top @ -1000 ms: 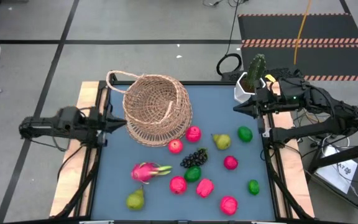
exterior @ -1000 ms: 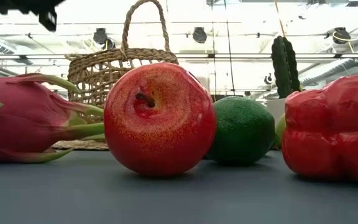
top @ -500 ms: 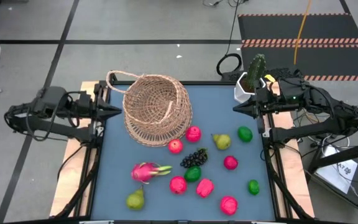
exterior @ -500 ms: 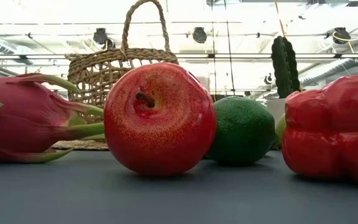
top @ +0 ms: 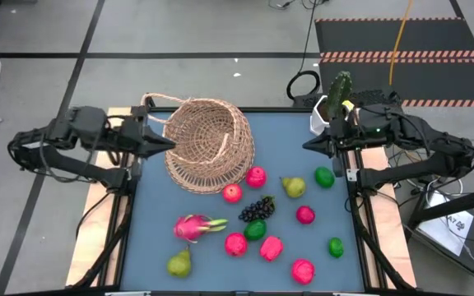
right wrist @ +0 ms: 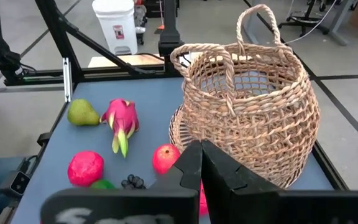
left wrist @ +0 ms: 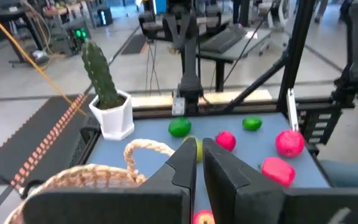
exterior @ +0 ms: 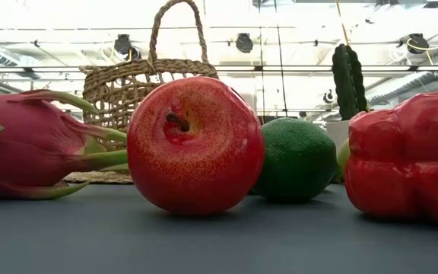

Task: Build produce basket
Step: Put the red tomato into the basket

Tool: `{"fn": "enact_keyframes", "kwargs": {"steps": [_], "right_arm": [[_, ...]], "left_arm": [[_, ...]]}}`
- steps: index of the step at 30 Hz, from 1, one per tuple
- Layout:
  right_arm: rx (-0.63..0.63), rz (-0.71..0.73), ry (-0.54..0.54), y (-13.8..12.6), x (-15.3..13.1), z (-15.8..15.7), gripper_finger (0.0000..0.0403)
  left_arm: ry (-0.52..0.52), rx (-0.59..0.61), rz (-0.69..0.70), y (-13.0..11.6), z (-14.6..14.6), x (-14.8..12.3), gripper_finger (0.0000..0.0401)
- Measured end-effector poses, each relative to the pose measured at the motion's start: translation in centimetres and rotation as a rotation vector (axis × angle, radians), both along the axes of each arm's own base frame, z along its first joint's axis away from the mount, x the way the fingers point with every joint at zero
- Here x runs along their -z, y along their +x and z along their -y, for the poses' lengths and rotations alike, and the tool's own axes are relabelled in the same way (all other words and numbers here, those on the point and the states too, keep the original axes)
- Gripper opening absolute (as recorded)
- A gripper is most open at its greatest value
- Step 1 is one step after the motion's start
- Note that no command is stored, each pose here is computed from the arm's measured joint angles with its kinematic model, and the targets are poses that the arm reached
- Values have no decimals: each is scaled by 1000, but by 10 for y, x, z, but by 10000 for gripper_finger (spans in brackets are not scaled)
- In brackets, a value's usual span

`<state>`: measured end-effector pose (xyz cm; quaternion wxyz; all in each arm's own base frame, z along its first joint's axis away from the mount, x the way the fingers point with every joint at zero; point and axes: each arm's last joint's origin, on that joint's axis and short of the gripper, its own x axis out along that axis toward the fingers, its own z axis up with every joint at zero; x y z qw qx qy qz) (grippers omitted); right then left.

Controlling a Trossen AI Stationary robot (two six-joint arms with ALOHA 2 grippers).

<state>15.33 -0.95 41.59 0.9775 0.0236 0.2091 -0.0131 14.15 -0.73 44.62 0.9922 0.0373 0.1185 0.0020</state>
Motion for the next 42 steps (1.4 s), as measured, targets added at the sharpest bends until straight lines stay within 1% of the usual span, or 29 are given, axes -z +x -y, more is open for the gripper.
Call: {"fn": "enact_keyframes", "kwargs": {"steps": [3,6,8,11,14,18,21,27,30,42], "right_arm": [[-9,-19,11,6,3,-2,0],[-2,-32,35,12,12,-5,0],[13,-43,43,17,23,-9,0],[42,-107,95,19,42,-14,0],[70,-157,151,20,59,-21,0],[102,-219,174,22,81,-32,11],[108,-253,188,22,94,-39,27],[125,-322,306,17,106,-53,69],[112,-357,339,16,113,-63,88],[30,-584,297,19,147,-100,154]], "left_arm": [[8,-3,-18,12,4,8,31],[8,37,-8,27,12,19,31],[14,67,12,37,18,26,31],[46,110,1,52,28,40,31],[81,138,-38,63,34,53,31],[120,148,-85,75,37,64,31],[132,141,-102,79,36,67,31],[133,136,-112,80,35,69,31],[132,136,-114,80,35,69,31],[105,128,-115,80,35,69,31]]}}
